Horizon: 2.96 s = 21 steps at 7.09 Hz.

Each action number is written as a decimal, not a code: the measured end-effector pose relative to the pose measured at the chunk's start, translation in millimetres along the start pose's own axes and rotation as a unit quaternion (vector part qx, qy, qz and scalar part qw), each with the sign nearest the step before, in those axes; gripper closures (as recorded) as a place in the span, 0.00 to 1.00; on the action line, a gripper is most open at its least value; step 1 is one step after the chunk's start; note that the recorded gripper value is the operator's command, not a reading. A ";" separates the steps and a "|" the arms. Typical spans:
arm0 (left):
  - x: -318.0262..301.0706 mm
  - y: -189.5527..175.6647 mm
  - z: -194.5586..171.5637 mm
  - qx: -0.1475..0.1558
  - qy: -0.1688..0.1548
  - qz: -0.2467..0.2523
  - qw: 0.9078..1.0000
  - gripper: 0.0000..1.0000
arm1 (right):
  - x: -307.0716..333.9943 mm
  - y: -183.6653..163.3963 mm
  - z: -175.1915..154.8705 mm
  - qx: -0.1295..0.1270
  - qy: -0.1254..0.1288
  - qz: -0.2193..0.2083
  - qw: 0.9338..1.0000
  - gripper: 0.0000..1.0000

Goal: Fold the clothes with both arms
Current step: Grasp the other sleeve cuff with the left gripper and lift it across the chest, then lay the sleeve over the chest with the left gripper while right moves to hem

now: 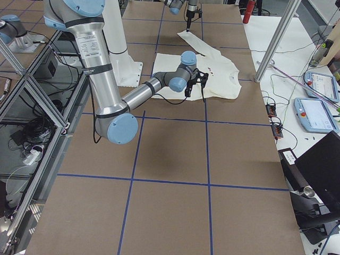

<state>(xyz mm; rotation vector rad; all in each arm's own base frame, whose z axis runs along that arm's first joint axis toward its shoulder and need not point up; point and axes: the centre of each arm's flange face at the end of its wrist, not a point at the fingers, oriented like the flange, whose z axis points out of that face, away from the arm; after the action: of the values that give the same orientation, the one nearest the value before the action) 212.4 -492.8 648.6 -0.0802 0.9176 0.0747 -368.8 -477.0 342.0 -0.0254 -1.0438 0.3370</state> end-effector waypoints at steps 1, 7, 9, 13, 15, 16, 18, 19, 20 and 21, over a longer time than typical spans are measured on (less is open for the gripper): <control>-0.2 0.0 0.3 0.000 -0.001 0.000 1.000 1.00 | 0.0 0.3 0.3 0.000 0.000 0.000 1.000 0.00; 73.5 -4.0 -40.6 -0.007 0.074 -0.011 0.997 1.00 | 13.3 -18.4 -17.8 -0.010 -0.004 0.010 1.000 0.00; 167.0 -33.6 -84.4 0.002 0.125 -0.054 0.991 1.00 | 58.6 -46.6 -38.6 -0.018 0.004 -0.006 1.000 0.00; 417.7 -81.8 -164.9 0.010 0.210 -0.131 0.969 1.00 | 129.4 -67.4 -55.8 -0.008 0.015 -0.017 1.000 0.00; 570.9 -82.0 -137.7 0.055 0.221 -0.142 0.963 1.00 | 145.4 -68.6 -57.0 -0.003 0.016 -0.017 1.000 0.00; 628.1 -66.1 -107.9 0.082 0.225 -0.138 0.961 1.00 | 148.3 -69.5 -56.9 -0.001 0.017 -0.016 1.000 0.00; 689.5 -49.7 -58.5 0.112 0.237 -0.129 0.956 1.00 | 152.2 -71.1 -56.6 0.002 0.019 -0.015 1.000 0.00; 708.4 -50.7 -42.0 0.118 0.242 -0.126 0.955 0.84 | 153.1 -71.3 -56.4 0.002 0.020 -0.014 1.000 0.00; 719.7 -50.2 -28.7 0.127 0.245 -0.125 0.953 0.39 | 153.3 -71.6 -56.2 0.003 0.020 -0.013 1.000 0.00; 725.9 -48.3 -16.9 0.137 0.248 -0.124 0.951 0.29 | 152.7 -71.6 -55.7 0.003 0.020 -0.013 1.000 0.00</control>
<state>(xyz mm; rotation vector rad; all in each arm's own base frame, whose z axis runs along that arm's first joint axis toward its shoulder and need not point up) 643.4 -520.6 62.9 0.0476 1.4057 -0.3209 -233.0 -493.6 455.3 -0.0135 -1.0021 0.3153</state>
